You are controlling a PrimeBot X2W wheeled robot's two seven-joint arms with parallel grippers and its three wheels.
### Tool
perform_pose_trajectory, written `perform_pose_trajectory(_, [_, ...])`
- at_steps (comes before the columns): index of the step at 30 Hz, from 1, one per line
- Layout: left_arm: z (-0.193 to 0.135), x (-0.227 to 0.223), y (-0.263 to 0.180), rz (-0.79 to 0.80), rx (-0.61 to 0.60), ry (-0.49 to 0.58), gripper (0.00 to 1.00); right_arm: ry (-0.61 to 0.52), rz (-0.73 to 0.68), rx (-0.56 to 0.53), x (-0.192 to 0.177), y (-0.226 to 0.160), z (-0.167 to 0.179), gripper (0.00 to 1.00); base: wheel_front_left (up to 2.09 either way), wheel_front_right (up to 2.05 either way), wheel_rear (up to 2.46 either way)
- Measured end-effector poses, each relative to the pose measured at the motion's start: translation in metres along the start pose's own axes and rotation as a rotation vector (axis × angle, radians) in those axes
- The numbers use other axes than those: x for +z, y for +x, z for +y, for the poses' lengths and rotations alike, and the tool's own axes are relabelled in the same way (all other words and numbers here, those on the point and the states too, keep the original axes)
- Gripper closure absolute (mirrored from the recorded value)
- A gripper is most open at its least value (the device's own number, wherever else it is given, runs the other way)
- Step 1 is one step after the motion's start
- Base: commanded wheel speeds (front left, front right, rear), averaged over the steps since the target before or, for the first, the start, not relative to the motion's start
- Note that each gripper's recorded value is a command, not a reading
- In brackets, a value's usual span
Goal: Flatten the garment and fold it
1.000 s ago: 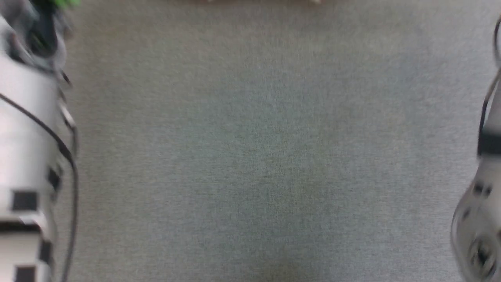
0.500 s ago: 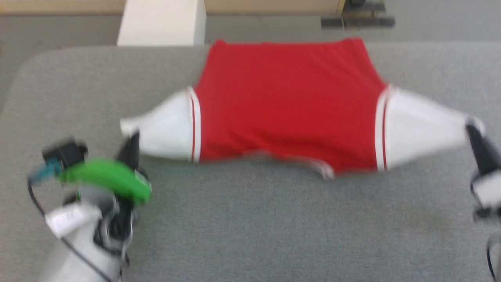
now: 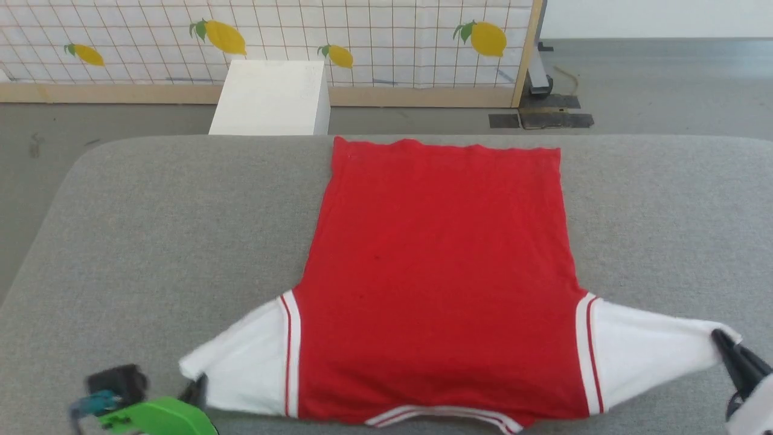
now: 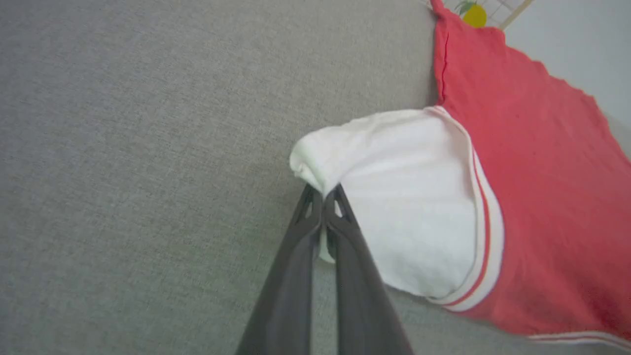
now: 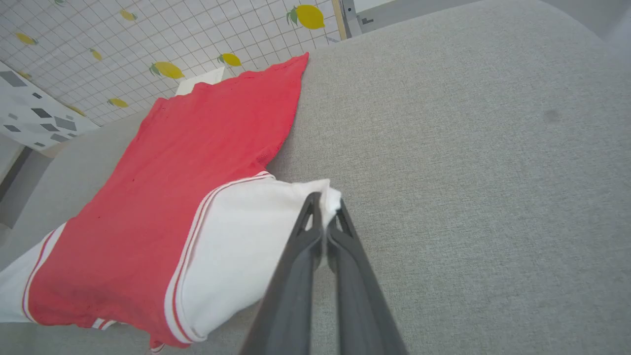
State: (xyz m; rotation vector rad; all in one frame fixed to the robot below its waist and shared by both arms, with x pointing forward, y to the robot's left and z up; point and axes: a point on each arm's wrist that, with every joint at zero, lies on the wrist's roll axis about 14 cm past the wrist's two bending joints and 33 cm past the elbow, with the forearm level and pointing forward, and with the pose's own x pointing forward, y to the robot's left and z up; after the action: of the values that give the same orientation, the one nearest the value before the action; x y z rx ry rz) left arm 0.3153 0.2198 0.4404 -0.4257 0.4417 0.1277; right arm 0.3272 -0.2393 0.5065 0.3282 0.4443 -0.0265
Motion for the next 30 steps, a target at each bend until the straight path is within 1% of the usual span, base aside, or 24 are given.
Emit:
perform_pose_trajectory(1, [0.001,-0.008,-0.001,0.036,0.002,0.058,1.0,-0.03,0.025,-0.007,-0.003,0.0,0.001,1.0,0.0,0.0,0.0])
perform_pose_trajectory(2, [0.002,-0.019,-0.002,0.081,0.006,0.12,1.0,-0.084,0.073,-0.015,-0.011,0.0,0.004,1.0,0.0,0.0,0.0])
perform_pose_trajectory(3, [0.003,-0.025,-0.002,0.107,0.012,0.138,1.0,-0.116,0.105,-0.014,-0.016,0.002,0.007,1.0,0.0,0.0,0.0])
perform_pose_trajectory(4, [0.004,-0.034,-0.004,0.145,0.014,0.198,1.0,-0.145,0.143,-0.013,-0.023,0.003,0.01,1.0,0.0,0.0,0.0])
perform_pose_trajectory(5, [0.003,-0.039,-0.003,0.165,0.013,0.217,1.0,-0.179,0.193,-0.015,-0.033,0.006,0.012,1.0,0.0,0.0,0.0])
perform_pose_trajectory(6, [0.0,-0.046,0.0,0.197,0.006,0.244,1.0,-0.237,0.267,-0.031,-0.048,0.011,0.011,1.0,0.0,0.0,0.0])
perform_pose_trajectory(7, [0.0,-0.049,0.001,0.208,0.006,0.258,1.0,-0.272,0.305,-0.041,-0.055,0.015,0.011,1.0,0.0,0.0,0.0])
perform_pose_trajectory(10, [0.001,-0.052,0.008,0.221,0.011,0.283,1.0,-0.33,0.413,-0.062,-0.078,0.024,0.01,1.0,0.0,0.0,0.0])
perform_pose_trajectory(11, [0.001,-0.053,0.01,0.223,0.012,0.285,1.0,-0.356,0.451,-0.073,-0.087,0.027,0.007,1.0,0.0,0.0,0.0])
perform_pose_trajectory(14, [0.001,-0.051,0.015,0.21,0.016,0.273,1.0,-0.387,0.566,-0.089,-0.115,0.03,0.002,1.0,0.0,0.0,0.0])
perform_pose_trajectory(18, [0.004,-0.045,0.018,0.179,0.03,0.247,1.0,-0.384,0.699,-0.104,-0.15,0.026,-0.008,1.0,0.0,0.0,0.0])
perform_pose_trajectory(20, [0.006,-0.041,0.019,0.162,0.038,0.235,1.0,-0.388,0.709,-0.108,-0.153,0.026,-0.009,1.0,0.0,0.0,0.0])
perform_pose_trajectory(21, [0.007,-0.039,0.019,0.156,0.04,0.228,1.0,-0.383,0.704,-0.108,-0.153,0.026,-0.01,0.44,0.0,0.0,0.0])
perform_pose_trajectory(22, [0.007,-0.038,0.019,0.151,0.041,0.221,1.0,-0.377,0.696,-0.109,-0.153,0.027,-0.01,0.0,0.0,0.0,0.0])
perform_pose_trajectory(25, [0.006,-0.035,0.018,0.133,0.039,0.204,1.0,-0.333,0.641,-0.113,-0.144,0.029,-0.013,0.0,0.0,0.0,0.0])
perform_pose_trajectory(27, [0.005,-0.033,0.017,0.123,0.037,0.194,1.0,-0.298,0.585,-0.114,-0.131,0.03,-0.013,0.0,0.0,0.0,0.0])
perform_pose_trajectory(29, [0.004,-0.031,0.016,0.114,0.032,0.188,1.0,-0.256,0.495,-0.101,-0.111,0.032,-0.009,0.0,0.0,0.0,0.0])
perform_pose_trajectory(30, [0.003,-0.03,0.015,0.112,0.03,0.188,1.0,-0.244,0.427,-0.091,-0.095,0.033,-0.006,0.0,0.0,0.0,0.0])
